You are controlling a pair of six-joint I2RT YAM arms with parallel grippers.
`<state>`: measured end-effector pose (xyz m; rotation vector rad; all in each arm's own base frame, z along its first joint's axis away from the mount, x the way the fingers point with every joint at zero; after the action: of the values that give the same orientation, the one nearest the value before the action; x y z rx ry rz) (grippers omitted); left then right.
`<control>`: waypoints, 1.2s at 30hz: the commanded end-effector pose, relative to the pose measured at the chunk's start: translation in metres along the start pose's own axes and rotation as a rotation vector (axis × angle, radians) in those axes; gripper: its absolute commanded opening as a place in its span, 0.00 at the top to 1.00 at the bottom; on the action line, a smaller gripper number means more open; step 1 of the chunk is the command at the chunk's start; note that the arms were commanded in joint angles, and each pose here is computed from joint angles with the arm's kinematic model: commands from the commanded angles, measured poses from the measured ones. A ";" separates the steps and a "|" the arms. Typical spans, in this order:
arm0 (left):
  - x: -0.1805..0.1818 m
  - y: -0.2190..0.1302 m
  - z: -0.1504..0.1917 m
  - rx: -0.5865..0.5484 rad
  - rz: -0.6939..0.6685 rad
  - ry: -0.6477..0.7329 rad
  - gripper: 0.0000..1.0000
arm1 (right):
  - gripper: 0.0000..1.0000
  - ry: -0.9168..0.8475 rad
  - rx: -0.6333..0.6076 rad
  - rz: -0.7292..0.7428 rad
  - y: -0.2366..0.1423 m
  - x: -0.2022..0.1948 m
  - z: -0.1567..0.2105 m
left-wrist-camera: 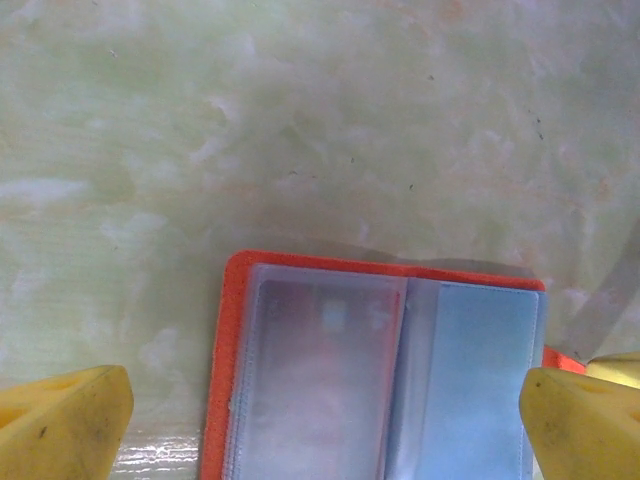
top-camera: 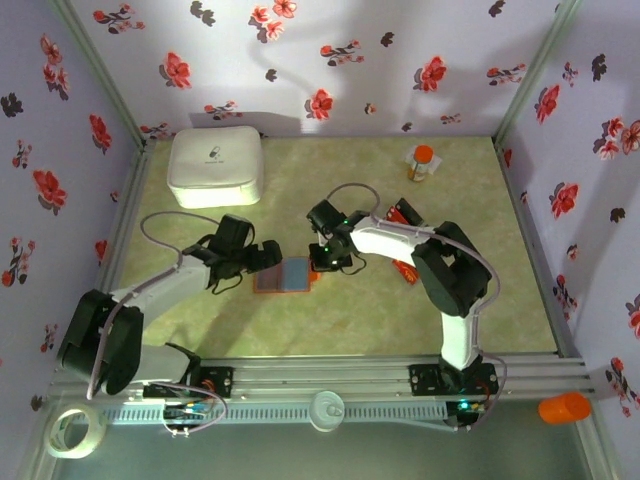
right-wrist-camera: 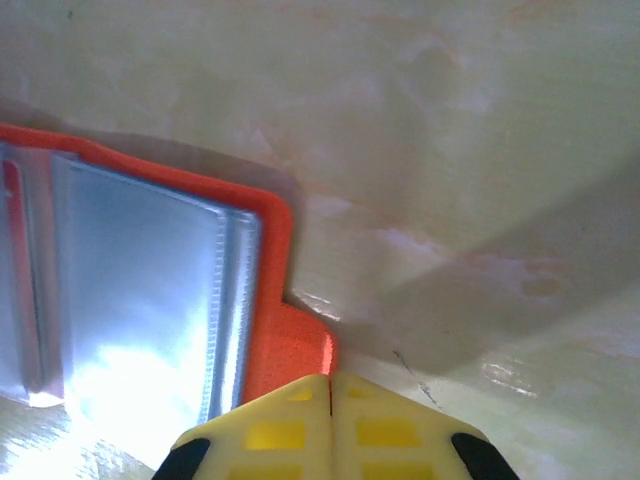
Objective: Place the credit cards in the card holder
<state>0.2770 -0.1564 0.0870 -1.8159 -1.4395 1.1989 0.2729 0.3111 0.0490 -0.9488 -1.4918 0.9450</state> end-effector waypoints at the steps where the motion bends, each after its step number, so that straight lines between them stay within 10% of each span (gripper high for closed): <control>1: -0.007 -0.001 -0.010 -0.032 0.003 -0.006 0.00 | 1.00 0.018 -0.008 0.017 -0.006 -0.015 0.001; 14: -0.009 0.004 -0.007 -0.022 0.006 0.000 0.00 | 0.99 0.097 -0.037 0.078 -0.030 -0.077 0.008; 22: -0.013 0.006 -0.006 -0.018 0.010 0.004 0.00 | 0.66 0.101 -0.076 0.062 -0.057 -0.082 -0.003; 36: -0.012 -0.003 -0.015 -0.070 -0.047 0.021 0.00 | 0.60 0.071 -0.218 0.315 -0.150 -0.142 -0.007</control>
<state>0.2830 -0.1647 0.0894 -1.8190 -1.4714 1.1380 0.2941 0.1584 0.1393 -1.2949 -1.4937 0.8284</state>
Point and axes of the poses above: each hand's point on the last joint's axis, 136 mm out from that joint toward the fingers, its own y axis out along the fingers, its own x axis along the line the jaws close on, z = x × y, the point moved 2 cm from there along -y, back along the fingers, and after that the axes turned 8 degrees about y, right-handed, at the moved point
